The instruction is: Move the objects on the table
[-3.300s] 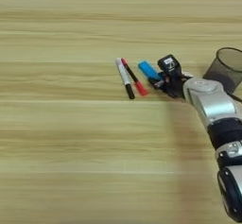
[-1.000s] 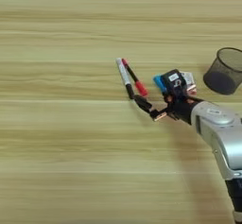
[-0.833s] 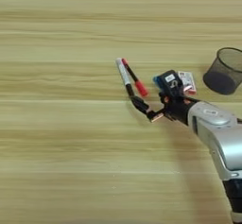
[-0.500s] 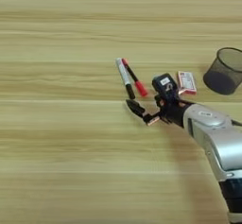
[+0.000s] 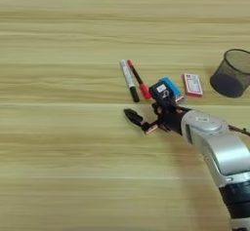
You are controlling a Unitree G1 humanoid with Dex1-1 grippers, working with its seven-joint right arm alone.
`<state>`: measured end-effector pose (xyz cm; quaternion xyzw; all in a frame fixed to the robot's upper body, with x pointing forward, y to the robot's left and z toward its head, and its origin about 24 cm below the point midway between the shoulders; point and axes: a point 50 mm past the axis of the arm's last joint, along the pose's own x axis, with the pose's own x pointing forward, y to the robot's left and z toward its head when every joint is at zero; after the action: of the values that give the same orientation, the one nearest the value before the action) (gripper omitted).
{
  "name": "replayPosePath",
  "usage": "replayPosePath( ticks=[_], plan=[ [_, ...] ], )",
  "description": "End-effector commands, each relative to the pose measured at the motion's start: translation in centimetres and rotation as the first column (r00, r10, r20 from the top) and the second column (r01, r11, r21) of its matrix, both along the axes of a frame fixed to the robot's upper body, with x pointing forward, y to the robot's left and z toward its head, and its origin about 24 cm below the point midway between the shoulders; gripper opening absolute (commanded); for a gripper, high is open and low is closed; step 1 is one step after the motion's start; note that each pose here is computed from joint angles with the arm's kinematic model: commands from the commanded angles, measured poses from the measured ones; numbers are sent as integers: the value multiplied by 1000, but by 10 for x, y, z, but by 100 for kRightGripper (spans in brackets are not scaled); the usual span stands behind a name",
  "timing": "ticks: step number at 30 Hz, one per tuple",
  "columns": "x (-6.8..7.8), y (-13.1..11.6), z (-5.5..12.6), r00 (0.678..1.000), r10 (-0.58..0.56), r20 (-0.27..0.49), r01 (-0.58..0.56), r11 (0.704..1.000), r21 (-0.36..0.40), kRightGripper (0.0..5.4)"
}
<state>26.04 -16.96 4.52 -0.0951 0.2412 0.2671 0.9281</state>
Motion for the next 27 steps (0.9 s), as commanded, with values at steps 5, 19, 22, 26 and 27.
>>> replayPosePath(
  ticks=[5, 19, 22, 26, 27],
  plan=[
    [12, 4, 27, 990, 45, 131, -43, 999, -17, 536],
    [16, -2, 36, 984, 4, 180, -4, 1000, 1, 536],
    [17, -2, 44, 977, -1, 211, -1, 1000, 10, 536],
    [16, 0, 55, 969, 14, 247, -20, 1000, 22, 536],
    [16, 1, 58, 968, 20, 251, -27, 999, 26, 536]
  ],
)
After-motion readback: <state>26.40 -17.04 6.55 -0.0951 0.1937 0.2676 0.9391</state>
